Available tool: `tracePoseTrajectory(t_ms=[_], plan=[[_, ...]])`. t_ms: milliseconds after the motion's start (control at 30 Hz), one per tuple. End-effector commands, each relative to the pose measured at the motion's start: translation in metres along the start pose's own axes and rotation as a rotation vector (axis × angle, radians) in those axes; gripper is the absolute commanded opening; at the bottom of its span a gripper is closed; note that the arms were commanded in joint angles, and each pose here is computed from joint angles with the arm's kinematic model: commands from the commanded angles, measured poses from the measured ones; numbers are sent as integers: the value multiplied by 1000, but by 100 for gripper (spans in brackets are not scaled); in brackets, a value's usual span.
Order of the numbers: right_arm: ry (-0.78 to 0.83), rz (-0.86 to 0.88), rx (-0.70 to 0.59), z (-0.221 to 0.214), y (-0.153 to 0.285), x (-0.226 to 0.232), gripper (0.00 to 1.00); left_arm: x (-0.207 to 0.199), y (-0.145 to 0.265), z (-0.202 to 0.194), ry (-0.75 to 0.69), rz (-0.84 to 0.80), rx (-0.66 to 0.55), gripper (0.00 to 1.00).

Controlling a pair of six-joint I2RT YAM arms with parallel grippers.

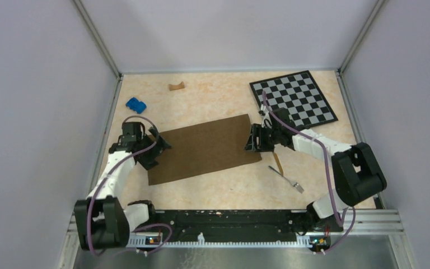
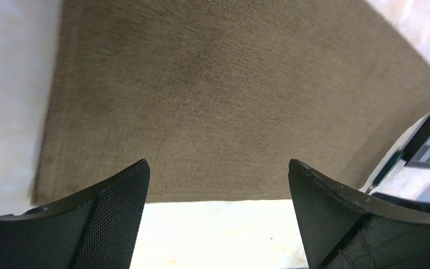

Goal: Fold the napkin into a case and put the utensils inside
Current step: Fold and flatten the napkin at the center of the board, then smooth out the crumpled napkin at the center of the board.

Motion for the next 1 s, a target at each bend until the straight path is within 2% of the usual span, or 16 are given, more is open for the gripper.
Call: tracePoseTrajectory(t_ms=[0,100,200,267,400,600,867,967], plan=[[-3,60,-20,-6,-19,1,59,-24,-27,7,-136,-175,53,97],[40,72,-68,10,-19,5,61,-50,-28,18,-204,-294,37,99],[33,137,-187,53,-16,23,70,-78,-29,33,-205,-375,18,99],[11,206,-240,80,-23,33,77,-92,-36,42,-191,-398,26,99],[-47,325,-274,121,-50,45,80,-104,-55,52,-144,-410,74,99],[-80,310,-292,148,-91,26,80,-89,-88,68,-118,-331,53,99],[-144,161,-261,134,-124,-58,80,-53,-112,94,-149,-165,5,99],[-112,123,-221,129,-123,-63,79,-43,-116,97,-172,-104,10,99]])
Point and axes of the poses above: each gripper's point midway between its finger pads, its own y axis back along the fingers, its own x axis along the line the jaws close on, z = x × y, the point moved 5 cm from there along y, back along the fingers, and after that the axes turned 12 degrees about y, right-handed, at the moved point
